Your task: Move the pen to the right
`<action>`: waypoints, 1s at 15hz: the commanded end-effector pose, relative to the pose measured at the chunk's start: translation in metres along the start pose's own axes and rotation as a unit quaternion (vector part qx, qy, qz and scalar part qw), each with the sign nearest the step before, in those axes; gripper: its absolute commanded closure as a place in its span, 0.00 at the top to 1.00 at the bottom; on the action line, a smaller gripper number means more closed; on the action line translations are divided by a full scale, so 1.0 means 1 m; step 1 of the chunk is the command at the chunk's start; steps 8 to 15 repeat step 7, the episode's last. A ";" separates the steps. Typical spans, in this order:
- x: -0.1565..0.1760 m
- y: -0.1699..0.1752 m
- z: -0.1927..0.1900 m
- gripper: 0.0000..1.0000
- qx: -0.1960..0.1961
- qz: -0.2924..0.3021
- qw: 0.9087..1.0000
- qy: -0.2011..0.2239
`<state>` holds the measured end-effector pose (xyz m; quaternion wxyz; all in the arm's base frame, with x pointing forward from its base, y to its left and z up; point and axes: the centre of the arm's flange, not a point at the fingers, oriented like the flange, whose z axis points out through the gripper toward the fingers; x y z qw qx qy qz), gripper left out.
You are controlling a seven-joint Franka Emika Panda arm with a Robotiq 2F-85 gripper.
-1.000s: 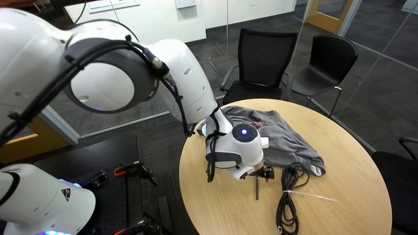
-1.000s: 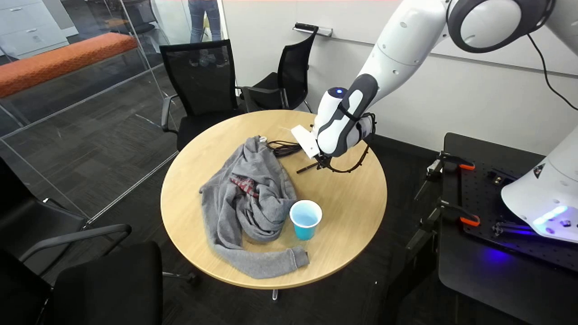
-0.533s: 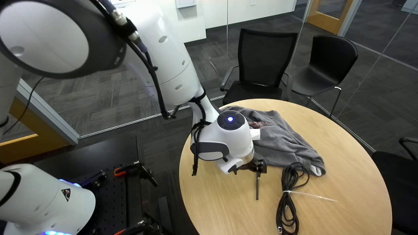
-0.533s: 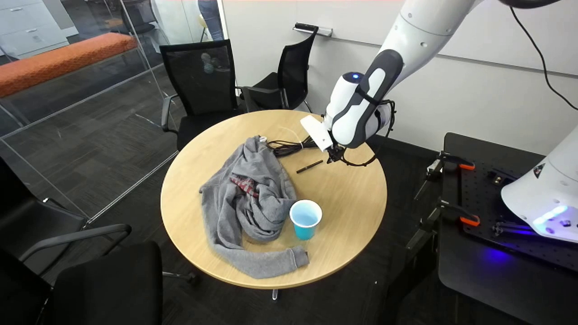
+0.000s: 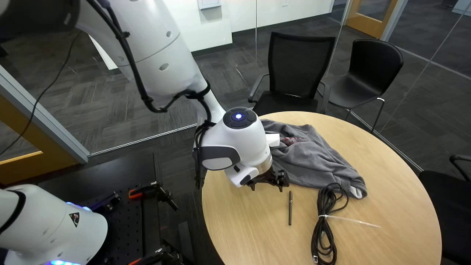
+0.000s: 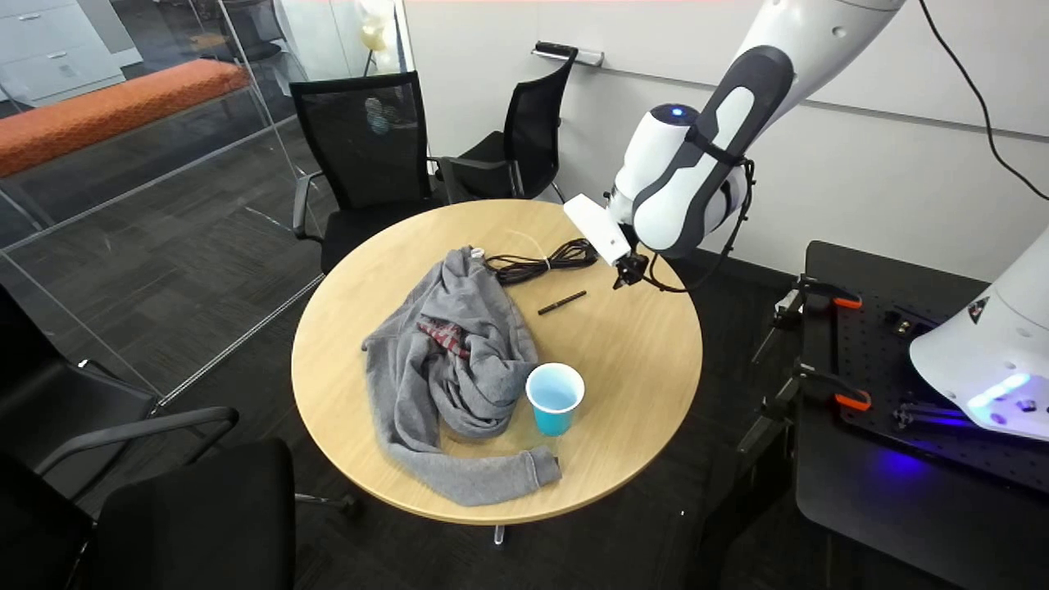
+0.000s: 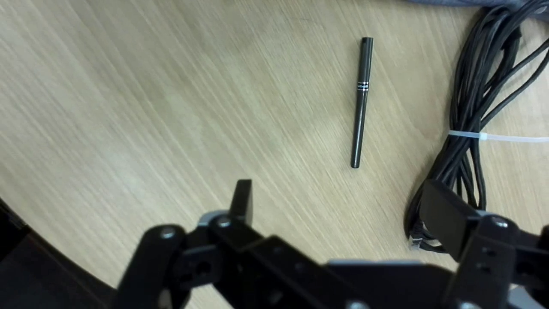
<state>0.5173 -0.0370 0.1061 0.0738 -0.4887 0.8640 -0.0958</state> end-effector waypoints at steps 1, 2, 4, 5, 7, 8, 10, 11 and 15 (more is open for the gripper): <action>0.003 0.027 -0.035 1.00 0.020 -0.012 1.000 -0.004; 0.002 0.032 -0.038 1.00 0.026 -0.018 0.999 -0.007; -0.001 0.019 -0.015 1.00 0.011 -0.012 1.000 -0.003; -0.001 0.019 -0.015 1.00 0.011 -0.012 1.000 -0.002; 0.000 0.019 -0.013 1.00 0.010 -0.012 1.000 -0.001; 0.000 0.019 -0.013 1.00 0.010 -0.012 1.000 -0.001; 0.000 0.019 -0.013 1.00 0.010 -0.012 1.000 -0.001; 0.000 0.019 -0.013 1.00 0.010 -0.012 1.000 -0.001; 0.000 0.019 -0.013 1.00 0.010 -0.012 1.000 -0.001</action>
